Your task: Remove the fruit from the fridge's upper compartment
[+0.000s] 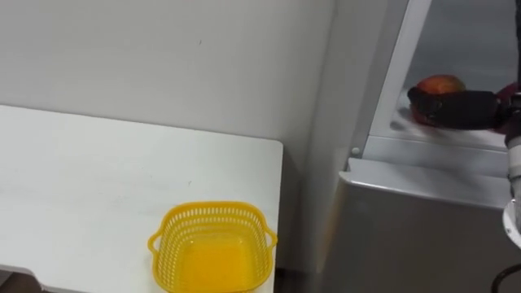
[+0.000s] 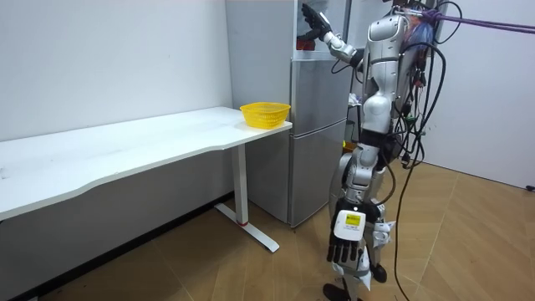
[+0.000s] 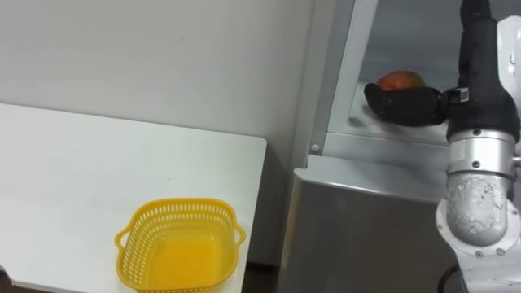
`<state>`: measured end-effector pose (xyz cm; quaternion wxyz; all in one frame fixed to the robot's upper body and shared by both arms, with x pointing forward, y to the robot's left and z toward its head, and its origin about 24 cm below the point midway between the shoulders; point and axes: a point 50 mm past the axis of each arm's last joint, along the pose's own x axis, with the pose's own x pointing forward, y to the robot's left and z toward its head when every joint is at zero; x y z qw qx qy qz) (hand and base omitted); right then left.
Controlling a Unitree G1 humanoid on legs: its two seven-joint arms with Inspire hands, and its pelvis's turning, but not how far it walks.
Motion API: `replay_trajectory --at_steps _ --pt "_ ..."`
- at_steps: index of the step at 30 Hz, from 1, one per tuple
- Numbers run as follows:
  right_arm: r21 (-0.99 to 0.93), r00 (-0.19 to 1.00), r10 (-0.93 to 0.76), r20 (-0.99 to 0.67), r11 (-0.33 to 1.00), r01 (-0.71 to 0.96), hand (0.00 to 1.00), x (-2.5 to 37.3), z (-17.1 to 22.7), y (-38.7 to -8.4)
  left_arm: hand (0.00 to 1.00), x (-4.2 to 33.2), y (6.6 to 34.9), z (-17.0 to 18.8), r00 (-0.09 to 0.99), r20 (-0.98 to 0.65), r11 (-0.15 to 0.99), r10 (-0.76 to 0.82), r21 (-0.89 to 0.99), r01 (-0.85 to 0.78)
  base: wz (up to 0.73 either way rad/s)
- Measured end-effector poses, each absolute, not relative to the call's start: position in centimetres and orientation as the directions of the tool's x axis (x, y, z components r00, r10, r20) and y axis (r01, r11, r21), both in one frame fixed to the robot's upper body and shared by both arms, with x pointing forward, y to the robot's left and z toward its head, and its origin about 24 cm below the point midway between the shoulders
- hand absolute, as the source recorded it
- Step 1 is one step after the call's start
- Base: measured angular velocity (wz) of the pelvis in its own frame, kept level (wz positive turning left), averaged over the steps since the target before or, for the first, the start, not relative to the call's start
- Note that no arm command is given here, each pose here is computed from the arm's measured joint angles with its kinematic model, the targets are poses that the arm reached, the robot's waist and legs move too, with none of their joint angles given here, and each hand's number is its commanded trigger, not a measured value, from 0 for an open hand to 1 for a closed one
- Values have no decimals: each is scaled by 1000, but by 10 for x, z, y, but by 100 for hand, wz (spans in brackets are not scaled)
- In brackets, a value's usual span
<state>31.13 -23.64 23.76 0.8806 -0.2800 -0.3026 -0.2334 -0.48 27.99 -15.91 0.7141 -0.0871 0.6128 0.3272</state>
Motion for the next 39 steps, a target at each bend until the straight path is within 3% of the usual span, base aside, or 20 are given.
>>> replay_trajectory --at_steps 20,39 --pt "-566 855 -140 499 694 444 0 326 225 -244 0 -7 283 -158 17 -940 775 341 271 -571 0" --pt "-558 965 -45 257 809 186 0 339 219 -255 0 -2 287 -156 -1 -945 772 326 267 -577 1"
